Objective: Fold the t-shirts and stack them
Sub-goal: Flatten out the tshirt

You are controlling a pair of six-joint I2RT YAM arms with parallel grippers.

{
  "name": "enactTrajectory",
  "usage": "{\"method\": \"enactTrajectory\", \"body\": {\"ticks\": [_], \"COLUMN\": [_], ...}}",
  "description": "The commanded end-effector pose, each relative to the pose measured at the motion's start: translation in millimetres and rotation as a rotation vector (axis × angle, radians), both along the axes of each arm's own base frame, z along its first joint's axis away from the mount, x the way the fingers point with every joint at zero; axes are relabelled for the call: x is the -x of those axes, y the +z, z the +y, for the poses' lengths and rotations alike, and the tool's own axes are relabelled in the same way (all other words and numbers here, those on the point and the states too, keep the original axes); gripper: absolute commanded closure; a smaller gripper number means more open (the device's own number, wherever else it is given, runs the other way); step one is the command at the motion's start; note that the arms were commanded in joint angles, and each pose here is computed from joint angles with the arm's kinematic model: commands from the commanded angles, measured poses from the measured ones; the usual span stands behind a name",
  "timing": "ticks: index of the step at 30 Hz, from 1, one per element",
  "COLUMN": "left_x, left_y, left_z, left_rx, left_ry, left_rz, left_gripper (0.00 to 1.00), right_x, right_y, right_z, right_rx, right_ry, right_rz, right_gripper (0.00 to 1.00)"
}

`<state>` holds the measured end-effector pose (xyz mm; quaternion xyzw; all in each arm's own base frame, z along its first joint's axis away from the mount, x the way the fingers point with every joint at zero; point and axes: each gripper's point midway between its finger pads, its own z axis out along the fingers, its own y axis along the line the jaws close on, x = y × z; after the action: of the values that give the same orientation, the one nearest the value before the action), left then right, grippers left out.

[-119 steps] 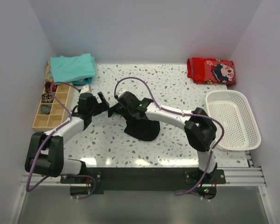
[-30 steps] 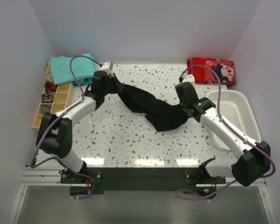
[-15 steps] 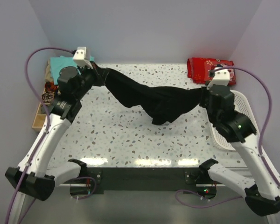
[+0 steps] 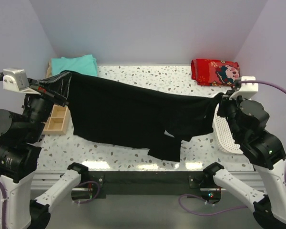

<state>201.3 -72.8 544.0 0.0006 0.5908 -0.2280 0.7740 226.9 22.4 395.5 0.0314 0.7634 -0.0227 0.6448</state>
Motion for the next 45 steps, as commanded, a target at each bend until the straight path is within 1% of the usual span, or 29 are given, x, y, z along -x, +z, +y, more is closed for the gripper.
{"method": "enactTrajectory", "body": {"ticks": [1, 2, 6, 12, 15, 16, 18, 19, 22, 23, 25, 28, 31, 32, 33, 35, 36, 37, 38, 39, 40, 41, 42, 43, 44, 45], "left_x": [14, 17, 39, 62, 77, 89, 101, 113, 143, 152, 165, 169, 155, 145, 130, 108, 85, 72, 59, 34, 18, 2, -20, -36, -53, -70], "left_y": [1, -4, 0, 1, 12, 20, 28, 33, 49, 53, 61, 65, 63, 60, 52, 40, 20, 17, 8, -21, -23, -36, -65, -71, -87, -118], "left_z": [-4, -5, -4, 6, 6, -2, -10, -19, -28, -26, -18, -13, -10, -10, -6, -9, -17, -21, -24, -31, -31, -32, -35, -31, -32, -34], "left_rx": [-0.015, -0.02, -0.011, -0.003, -0.014, -0.033, -0.06, -0.081, -0.1, -0.1, -0.089, -0.081, -0.07, -0.065, -0.054, -0.052, -0.061, -0.057, -0.056, -0.063, -0.051, -0.05, -0.064, -0.059, -0.067, -0.087], "left_ry": [-0.046, -0.054, -0.09, -0.079, -0.105, -0.164, -0.227, -0.293, -0.396, -0.404, -0.38, -0.367, -0.327, -0.307, -0.262, -0.242, -0.243, -0.241, -0.235, -0.225, -0.194, -0.172, -0.148, -0.094, -0.069, -0.047], "left_rz": [0.035, 0.06, 0.069, 0.101, 0.069, 0.036, -0.002, -0.032, -0.121, -0.143, -0.161, -0.148, -0.097, -0.071, -0.026, 0.032, 0.103, 0.103, 0.126, 0.205, 0.191, 0.218, 0.284, 0.282, 0.318, 0.382], "left_gripper": [1.0, 1.0, 1.0, 1.0, 1.0, 1.0, 1.0, 1.0, 1.0, 1.0, 1.0, 1.0, 1.0, 1.0, 1.0, 1.0, 1.0, 1.0, 1.0, 1.0, 1.0, 1.0, 1.0, 1.0, 1.0, 1.0], "right_x": [19, 23, 38, 55, 65, 68, 77, 84, 104, 112, 118, 124, 112, 101, 94, 70, 61, 52, 39, 26, 17, 4, -9, -17, -29, -38], "right_y": [19, 22, 31, 50, 66, 70, 84, 89, 109, 120, 124, 133, 132, 125, 122, 102, 97, 89, 72, 65, 57, 38, 31, 23, 3, -1], "right_z": [-4, -5, -3, -2, 0, 0, 2, 0, -6, -11, -16, -19, -15, -9, -6, 4, 9, 14, 19, 25, 29, 34, 39, 41, 44, 45], "right_rx": [-0.03, -0.039, -0.069, -0.132, -0.158, -0.158, -0.17, -0.17, -0.191, -0.201, -0.196, -0.192, -0.167, -0.149, -0.137, -0.103, -0.095, -0.092, -0.072, -0.068, -0.066, -0.045, -0.037, -0.028, -0.006, 0.0], "right_ry": [0.042, 0.048, 0.1, 0.149, 0.191, 0.205, 0.242, 0.257, 0.286, 0.283, 0.276, 0.282, 0.277, 0.273, 0.271, 0.257, 0.257, 0.254, 0.24, 0.232, 0.224, 0.21, 0.195, 0.182, 0.166, 0.142], "right_rz": [-0.046, -0.054, -0.076, -0.123, -0.168, -0.182, -0.221, -0.242, -0.309, -0.339, -0.341, -0.372, -0.36, -0.327, -0.313, -0.238, -0.224, -0.198, -0.15, -0.134, -0.114, -0.073, -0.06, -0.042, -0.002, -0.005], "right_gripper": [1.0, 1.0, 1.0, 1.0, 1.0, 1.0, 1.0, 1.0, 1.0, 1.0, 1.0, 1.0, 1.0, 1.0, 1.0, 1.0, 1.0, 1.0, 1.0, 1.0, 1.0, 1.0, 1.0, 1.0, 1.0, 1.0]}}
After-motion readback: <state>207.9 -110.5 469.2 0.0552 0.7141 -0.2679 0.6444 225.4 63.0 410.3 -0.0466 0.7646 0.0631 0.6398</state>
